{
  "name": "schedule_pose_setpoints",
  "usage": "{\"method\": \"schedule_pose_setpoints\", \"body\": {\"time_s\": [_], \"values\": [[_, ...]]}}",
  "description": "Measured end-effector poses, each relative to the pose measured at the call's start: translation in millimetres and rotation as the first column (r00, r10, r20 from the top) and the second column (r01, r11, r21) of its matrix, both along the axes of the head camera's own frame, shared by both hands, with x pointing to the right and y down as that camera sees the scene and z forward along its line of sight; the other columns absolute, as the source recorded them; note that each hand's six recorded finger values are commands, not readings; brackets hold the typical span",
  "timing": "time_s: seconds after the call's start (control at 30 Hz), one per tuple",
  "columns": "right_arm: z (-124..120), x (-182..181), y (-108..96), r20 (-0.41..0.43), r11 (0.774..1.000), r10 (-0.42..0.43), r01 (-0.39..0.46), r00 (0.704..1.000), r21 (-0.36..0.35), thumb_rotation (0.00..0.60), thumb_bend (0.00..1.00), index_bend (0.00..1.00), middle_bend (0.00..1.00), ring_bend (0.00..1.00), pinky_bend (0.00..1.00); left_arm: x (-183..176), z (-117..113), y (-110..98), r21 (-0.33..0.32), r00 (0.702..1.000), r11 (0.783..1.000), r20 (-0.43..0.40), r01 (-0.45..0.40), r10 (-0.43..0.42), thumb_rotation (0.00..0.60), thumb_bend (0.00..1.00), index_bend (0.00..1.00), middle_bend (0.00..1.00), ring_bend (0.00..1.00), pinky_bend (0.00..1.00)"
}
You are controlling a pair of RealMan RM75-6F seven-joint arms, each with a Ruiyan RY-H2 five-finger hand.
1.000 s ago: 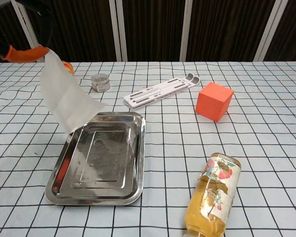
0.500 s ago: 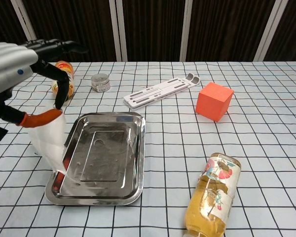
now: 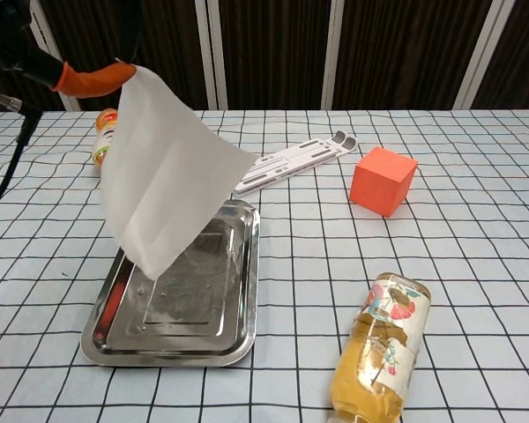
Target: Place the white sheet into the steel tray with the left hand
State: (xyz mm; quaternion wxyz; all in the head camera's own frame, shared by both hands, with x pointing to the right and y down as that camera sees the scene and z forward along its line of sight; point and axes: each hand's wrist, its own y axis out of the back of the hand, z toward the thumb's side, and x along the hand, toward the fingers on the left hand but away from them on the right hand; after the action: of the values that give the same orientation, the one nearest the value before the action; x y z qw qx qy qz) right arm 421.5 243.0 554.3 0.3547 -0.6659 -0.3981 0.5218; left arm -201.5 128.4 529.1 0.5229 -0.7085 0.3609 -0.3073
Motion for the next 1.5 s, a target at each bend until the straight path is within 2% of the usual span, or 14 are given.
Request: {"method": "schedule_pose_setpoints", "body": {"time_s": [0.2,0.37,0.6,0.9,1.0,1.27,1.5], "values": [[0.1,0.1,-0.2,0.001,1.0,0.001,-0.001,1.0,0.0,0.6,0.29,0.0,0.0,0.0,0.0,8.7,0.3,0.6,0.001,1.0,1.0,-0.003,-0.012,0.012,0.6,0.51,0.61,0.04,0.0,0.0],[0.0,0.2,-0.2,0.002,1.0,0.001,-0.001,1.0,-0.001,0.6,0.29,0.0,0.0,0.0,0.0,5.4,13.2,12.1,-0.036,1.0,0.999,0.021,-0.022,0.023,0.6,0.51,0.61,0.04,0.0,0.0],[0.1,0.2,0.0,0.001,1.0,0.002,-0.002,1.0,-0.002,0.6,0.29,0.0,0.0,0.0,0.0,-10.4,45.7,47.0,-0.135,0.995,0.99,0.081,-0.039,0.05,0.6,0.51,0.6,0.04,0.0,0.0],[0.5,0.1,0.1,-0.001,1.0,0.003,-0.003,1.0,-0.003,0.6,0.29,0.0,0.0,0.0,0.0,-40.2,90.7,92.3,-0.264,0.979,0.963,0.174,-0.057,0.106,0.6,0.51,0.57,0.04,0.0,0.0],[0.9,-0.2,0.1,-0.001,1.0,0.002,-0.002,1.0,-0.005,0.6,0.29,0.0,0.0,0.0,0.0,-50.1,100.9,103.0,-0.299,0.973,0.952,0.196,-0.057,0.119,0.6,0.47,0.52,0.03,0.0,0.0],[0.2,0.0,0.1,0.0,1.0,0.004,-0.004,1.0,-0.002,0.6,0.29,0.0,0.0,0.0,0.0,-55.3,109.3,115.5,-0.338,0.973,0.94,0.198,-0.047,0.119,0.6,0.18,0.26,0.0,0.0,0.0],[-0.1,0.0,0.0,0.002,1.0,0.004,-0.004,1.0,0.0,0.6,0.29,0.0,0.0,0.0,0.0,-61.4,106.4,116.6,-0.346,0.973,0.937,0.198,-0.041,0.116,0.6,0.15,0.1,0.0,0.0,0.0]]}}
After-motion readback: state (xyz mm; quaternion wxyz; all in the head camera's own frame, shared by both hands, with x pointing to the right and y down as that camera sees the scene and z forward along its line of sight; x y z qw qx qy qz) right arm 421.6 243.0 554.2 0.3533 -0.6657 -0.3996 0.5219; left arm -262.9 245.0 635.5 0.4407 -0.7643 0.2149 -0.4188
